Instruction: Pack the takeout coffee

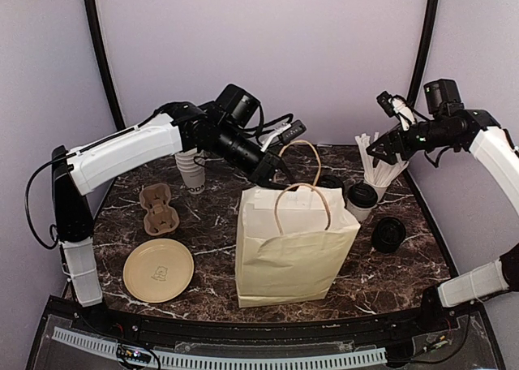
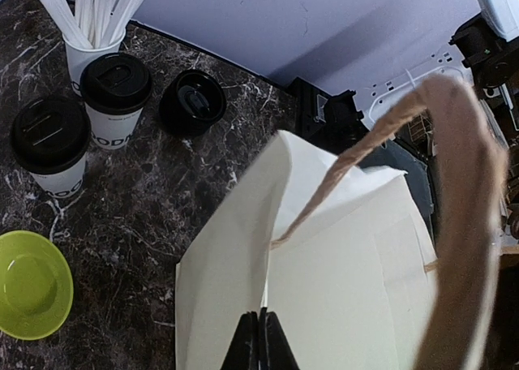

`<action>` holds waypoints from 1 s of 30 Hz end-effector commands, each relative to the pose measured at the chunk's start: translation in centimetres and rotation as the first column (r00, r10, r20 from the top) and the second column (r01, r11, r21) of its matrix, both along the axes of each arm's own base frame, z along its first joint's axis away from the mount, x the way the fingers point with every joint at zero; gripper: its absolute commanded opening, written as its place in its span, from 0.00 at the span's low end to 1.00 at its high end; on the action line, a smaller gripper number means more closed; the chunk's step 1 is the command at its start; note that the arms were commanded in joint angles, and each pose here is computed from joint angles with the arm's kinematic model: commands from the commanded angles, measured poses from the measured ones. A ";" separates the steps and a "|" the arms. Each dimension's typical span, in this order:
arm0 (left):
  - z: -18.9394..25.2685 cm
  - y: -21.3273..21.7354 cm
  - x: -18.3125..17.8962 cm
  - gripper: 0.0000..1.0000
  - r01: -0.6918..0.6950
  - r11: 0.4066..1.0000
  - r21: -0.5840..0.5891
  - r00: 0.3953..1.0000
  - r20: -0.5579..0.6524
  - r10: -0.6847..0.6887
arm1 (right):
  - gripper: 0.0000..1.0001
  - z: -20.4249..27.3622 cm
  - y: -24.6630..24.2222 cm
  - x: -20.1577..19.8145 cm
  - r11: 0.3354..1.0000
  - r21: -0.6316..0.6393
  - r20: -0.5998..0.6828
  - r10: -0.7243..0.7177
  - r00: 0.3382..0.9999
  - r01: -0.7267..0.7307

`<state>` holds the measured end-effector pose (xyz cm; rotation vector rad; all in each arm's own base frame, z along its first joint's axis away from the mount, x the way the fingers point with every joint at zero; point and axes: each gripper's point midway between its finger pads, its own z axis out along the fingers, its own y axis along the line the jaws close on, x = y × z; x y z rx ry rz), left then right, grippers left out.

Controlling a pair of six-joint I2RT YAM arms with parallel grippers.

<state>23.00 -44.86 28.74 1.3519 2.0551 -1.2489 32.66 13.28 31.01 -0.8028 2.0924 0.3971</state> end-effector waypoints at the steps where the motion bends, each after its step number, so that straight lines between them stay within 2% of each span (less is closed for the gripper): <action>1: 1.3 -0.7 -0.5 0.00 0.081 0.996 -0.035 0.996 0.033 -0.080 | 0.85 0.0 0.2 -0.1 1.000 0.009 0.025 0.022 0.999 -0.022; 7: 0.6 -1.6 1.5 0.02 0.066 0.998 0.021 0.992 0.111 -0.068 | 0.85 -0.7 0.6 0.2 0.999 0.024 0.012 0.034 0.999 -0.035; 11: 0.9 -1.8 2.2 0.08 0.061 0.998 0.025 0.987 0.145 -0.064 | 0.85 -0.8 0.8 0.2 0.998 0.035 0.007 0.046 0.999 -0.046; 13: 0.9 -1.8 2.2 0.21 0.062 0.998 0.027 0.986 0.154 -0.066 | 0.85 -1.0 0.9 0.2 0.998 0.037 0.004 0.048 0.999 -0.048; 14: 0.9 -1.7 2.3 0.33 0.059 0.998 0.032 0.985 0.161 -0.063 | 0.85 -1.1 0.9 0.2 0.998 0.038 0.005 0.049 0.999 -0.049; 16: 1.1 -1.5 2.7 0.48 0.036 0.998 0.048 0.983 0.180 -0.044 | 0.85 -1.3 0.9 0.1 0.998 0.040 0.000 0.051 0.999 -0.051; 19: 2.8 -0.2 3.6 0.62 -0.033 0.996 0.082 0.965 0.263 0.011 | 0.85 -1.4 1.0 0.0 0.997 0.044 -0.005 0.056 0.998 -0.055; 22: 5.9 3.0 3.4 0.70 -0.140 0.985 0.101 0.936 0.338 0.098 | 0.85 -1.4 1.1 -0.3 0.997 0.046 -0.008 0.067 0.998 -0.067; 24: 7.8 6.1 4.1 0.73 -0.294 0.950 0.106 0.887 0.399 0.230 | 0.85 -1.4 1.1 -0.5 0.996 0.045 -0.007 0.071 0.997 -0.071; 26: 9.0 9.6 4.5 0.74 -0.447 0.889 0.101 0.824 0.434 0.365 | 0.85 -1.5 1.1 -0.6 0.997 0.041 -0.003 0.072 0.997 -0.072; 27: 9.4 12.2 5.0 0.74 -0.566 0.819 0.094 0.758 0.449 0.472 | 0.85 -1.5 1.0 -0.7 0.997 0.039 0.003 0.071 0.997 -0.071; 28: 9.5 13.6 5.2 0.73 -0.622 0.778 0.090 0.720 0.455 0.523 | 0.85 -1.6 1.0 -0.7 0.997 0.037 0.007 0.071 0.997 -0.071; 29: 9.2 16.2 5.6 0.72 -0.719 0.690 0.086 0.641 0.466 0.610 | 0.85 -1.6 0.9 -0.7 0.997 0.035 0.013 0.070 0.997 -0.071; 30: 9.0 17.9 6.1 0.71 -0.774 0.628 0.082 0.588 0.461 0.664 | 0.85 -1.8 0.9 -0.7 0.997 0.032 0.012 0.071 0.997 -0.071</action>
